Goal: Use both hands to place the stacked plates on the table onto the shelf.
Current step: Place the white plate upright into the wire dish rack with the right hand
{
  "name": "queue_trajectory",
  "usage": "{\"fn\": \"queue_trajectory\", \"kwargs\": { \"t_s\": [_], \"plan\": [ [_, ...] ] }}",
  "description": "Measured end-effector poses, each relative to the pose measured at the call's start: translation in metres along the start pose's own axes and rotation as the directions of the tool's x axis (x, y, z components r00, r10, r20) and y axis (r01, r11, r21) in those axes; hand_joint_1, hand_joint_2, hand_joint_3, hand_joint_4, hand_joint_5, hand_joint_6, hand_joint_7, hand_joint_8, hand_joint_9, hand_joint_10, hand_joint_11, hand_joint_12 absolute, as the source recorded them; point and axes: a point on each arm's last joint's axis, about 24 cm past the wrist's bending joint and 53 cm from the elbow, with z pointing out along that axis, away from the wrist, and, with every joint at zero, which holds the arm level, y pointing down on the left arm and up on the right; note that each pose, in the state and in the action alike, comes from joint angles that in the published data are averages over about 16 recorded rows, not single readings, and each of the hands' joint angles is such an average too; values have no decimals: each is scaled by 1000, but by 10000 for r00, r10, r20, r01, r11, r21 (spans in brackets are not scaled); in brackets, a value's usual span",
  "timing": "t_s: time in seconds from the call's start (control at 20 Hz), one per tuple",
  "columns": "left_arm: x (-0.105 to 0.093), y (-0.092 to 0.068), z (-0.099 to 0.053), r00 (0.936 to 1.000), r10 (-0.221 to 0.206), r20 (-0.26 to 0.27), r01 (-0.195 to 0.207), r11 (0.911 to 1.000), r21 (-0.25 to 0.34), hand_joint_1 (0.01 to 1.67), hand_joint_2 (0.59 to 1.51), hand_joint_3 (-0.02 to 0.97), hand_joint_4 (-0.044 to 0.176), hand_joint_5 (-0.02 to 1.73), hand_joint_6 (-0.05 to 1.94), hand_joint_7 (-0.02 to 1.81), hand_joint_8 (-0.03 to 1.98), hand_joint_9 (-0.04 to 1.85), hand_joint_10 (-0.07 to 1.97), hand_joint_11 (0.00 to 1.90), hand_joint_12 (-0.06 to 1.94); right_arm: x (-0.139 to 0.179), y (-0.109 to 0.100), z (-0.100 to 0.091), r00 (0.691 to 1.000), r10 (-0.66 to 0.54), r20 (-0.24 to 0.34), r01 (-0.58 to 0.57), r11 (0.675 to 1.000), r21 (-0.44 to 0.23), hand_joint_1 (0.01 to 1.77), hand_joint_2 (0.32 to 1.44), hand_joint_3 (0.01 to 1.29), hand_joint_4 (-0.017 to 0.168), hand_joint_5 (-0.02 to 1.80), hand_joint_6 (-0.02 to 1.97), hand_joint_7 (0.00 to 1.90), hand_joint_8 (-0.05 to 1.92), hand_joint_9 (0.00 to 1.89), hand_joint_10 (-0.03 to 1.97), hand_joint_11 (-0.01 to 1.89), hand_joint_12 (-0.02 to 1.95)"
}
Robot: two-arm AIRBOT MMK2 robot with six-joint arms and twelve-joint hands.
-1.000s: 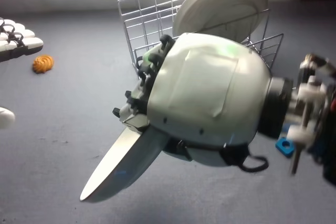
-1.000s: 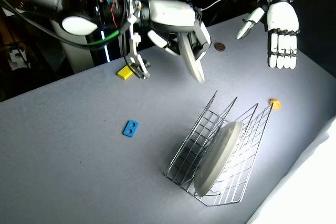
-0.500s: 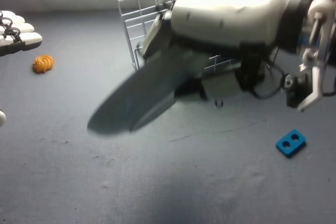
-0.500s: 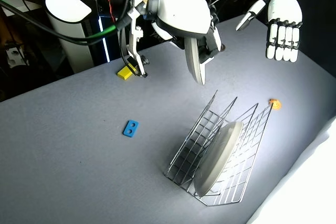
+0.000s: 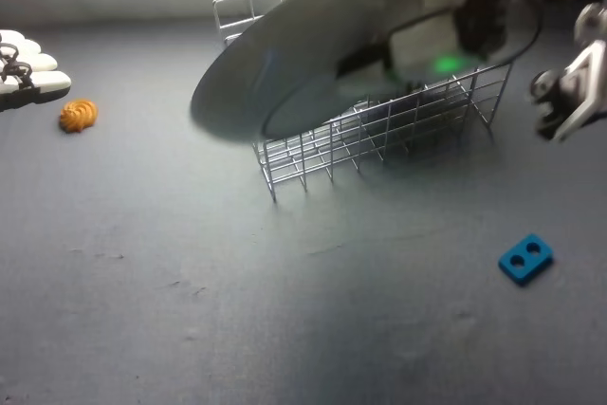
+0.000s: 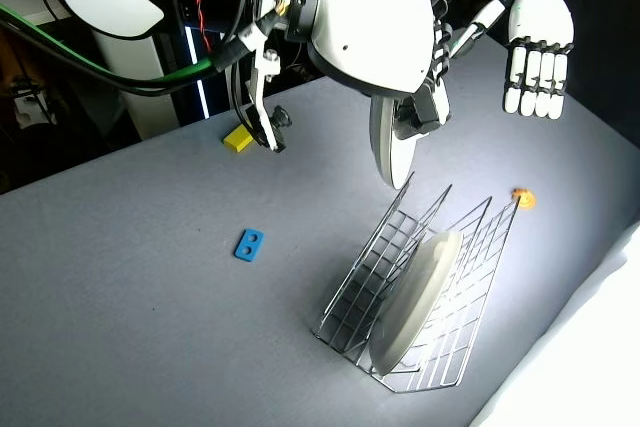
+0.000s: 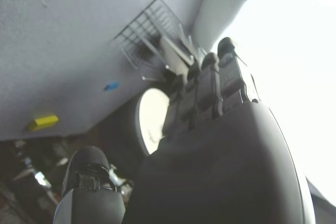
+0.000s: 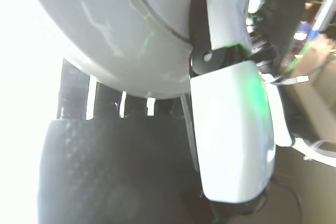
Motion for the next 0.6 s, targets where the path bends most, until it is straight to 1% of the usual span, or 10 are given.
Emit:
{"fn": "queue_trajectory", "kwargs": {
  "t_s": [0.3,0.6],
  "plan": [
    [2,-13,-5,9993,213,-297,-191,9973,704,15,1078,14,2,22,18,20,-13,18,-56,20,13,-14,-20,2,9994,288,184,-296,9985,457,1211,1016,15,25,983,953,1075,846,1271,146,818,1129],
    [7,-27,-12,9958,530,-751,-410,9875,1524,15,1079,14,3,22,17,19,-12,18,-56,20,13,-16,-35,5,9994,306,170,-318,9966,756,1211,1016,15,25,981,940,1079,837,1278,147,814,1142]
  ]
}}
